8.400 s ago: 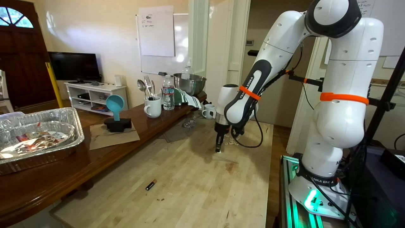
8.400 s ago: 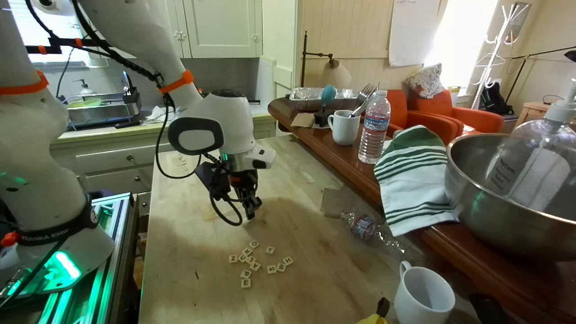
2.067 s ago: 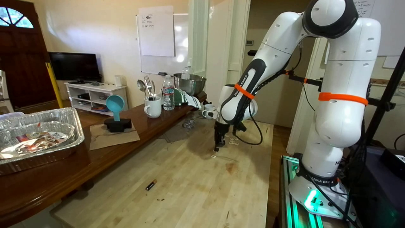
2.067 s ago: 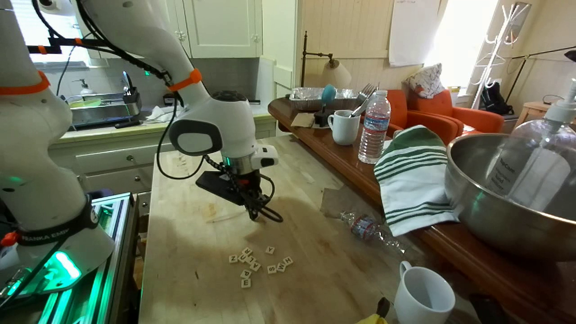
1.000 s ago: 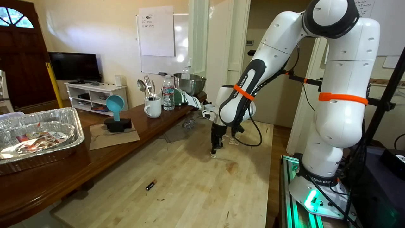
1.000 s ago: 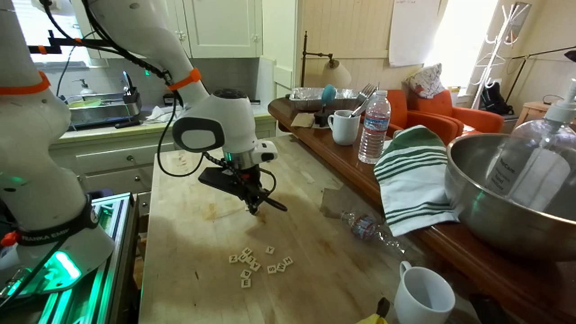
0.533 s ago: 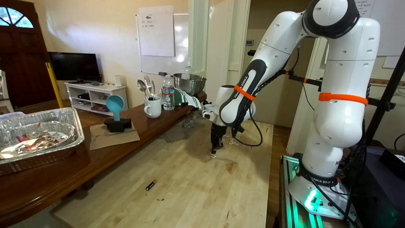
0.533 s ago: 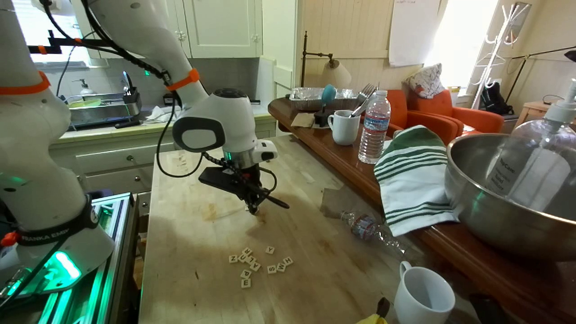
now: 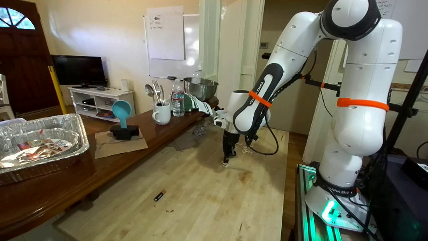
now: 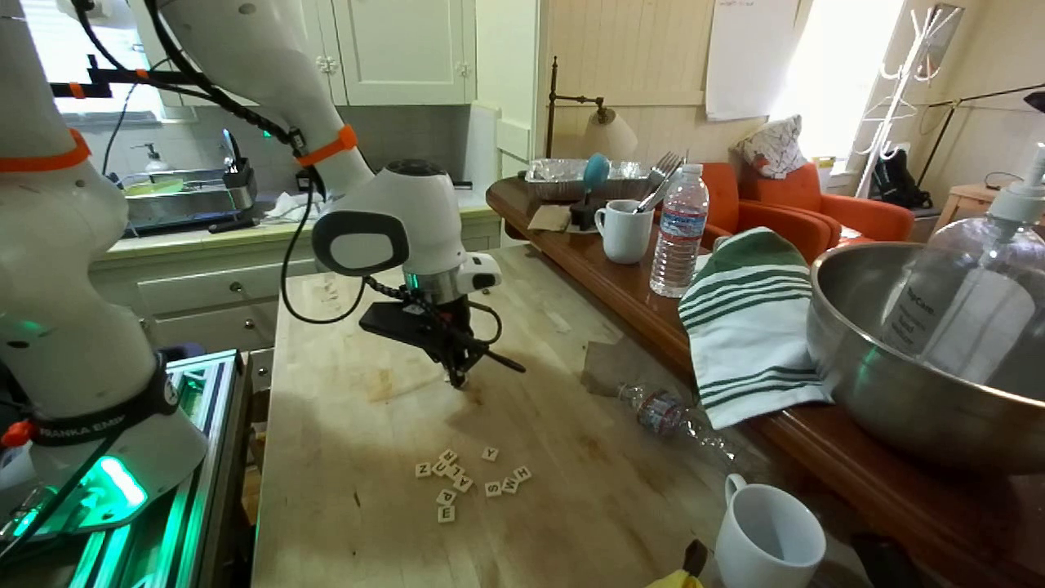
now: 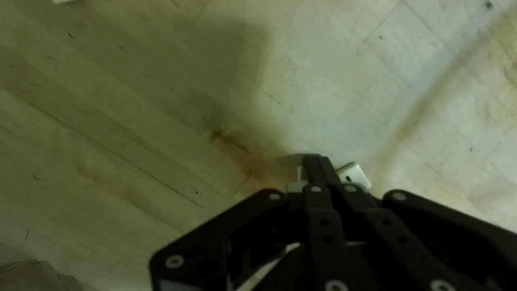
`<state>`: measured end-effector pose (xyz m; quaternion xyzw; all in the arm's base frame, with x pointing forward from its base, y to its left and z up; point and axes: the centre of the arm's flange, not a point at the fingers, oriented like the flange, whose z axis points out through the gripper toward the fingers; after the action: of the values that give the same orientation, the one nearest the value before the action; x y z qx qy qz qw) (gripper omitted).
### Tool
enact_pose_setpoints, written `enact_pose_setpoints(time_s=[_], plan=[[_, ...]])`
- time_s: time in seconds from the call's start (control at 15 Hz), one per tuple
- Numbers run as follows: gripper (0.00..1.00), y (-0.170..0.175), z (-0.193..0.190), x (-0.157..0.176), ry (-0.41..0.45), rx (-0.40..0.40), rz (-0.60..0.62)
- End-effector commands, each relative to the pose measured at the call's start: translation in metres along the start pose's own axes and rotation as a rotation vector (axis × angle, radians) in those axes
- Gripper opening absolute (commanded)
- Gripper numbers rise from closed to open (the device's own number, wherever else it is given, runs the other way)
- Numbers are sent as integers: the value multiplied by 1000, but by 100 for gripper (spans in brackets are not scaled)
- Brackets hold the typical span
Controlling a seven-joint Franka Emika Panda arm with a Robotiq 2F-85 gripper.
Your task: Move the letter tiles to the left
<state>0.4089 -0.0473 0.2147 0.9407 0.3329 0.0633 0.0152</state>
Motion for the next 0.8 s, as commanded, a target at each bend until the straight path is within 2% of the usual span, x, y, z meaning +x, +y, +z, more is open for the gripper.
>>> enact_pose_setpoints(time_s=[0.0, 0.73], plan=[[0, -26, 32, -14, -95, 79, 5], [0, -35, 33, -15, -116, 81, 37]])
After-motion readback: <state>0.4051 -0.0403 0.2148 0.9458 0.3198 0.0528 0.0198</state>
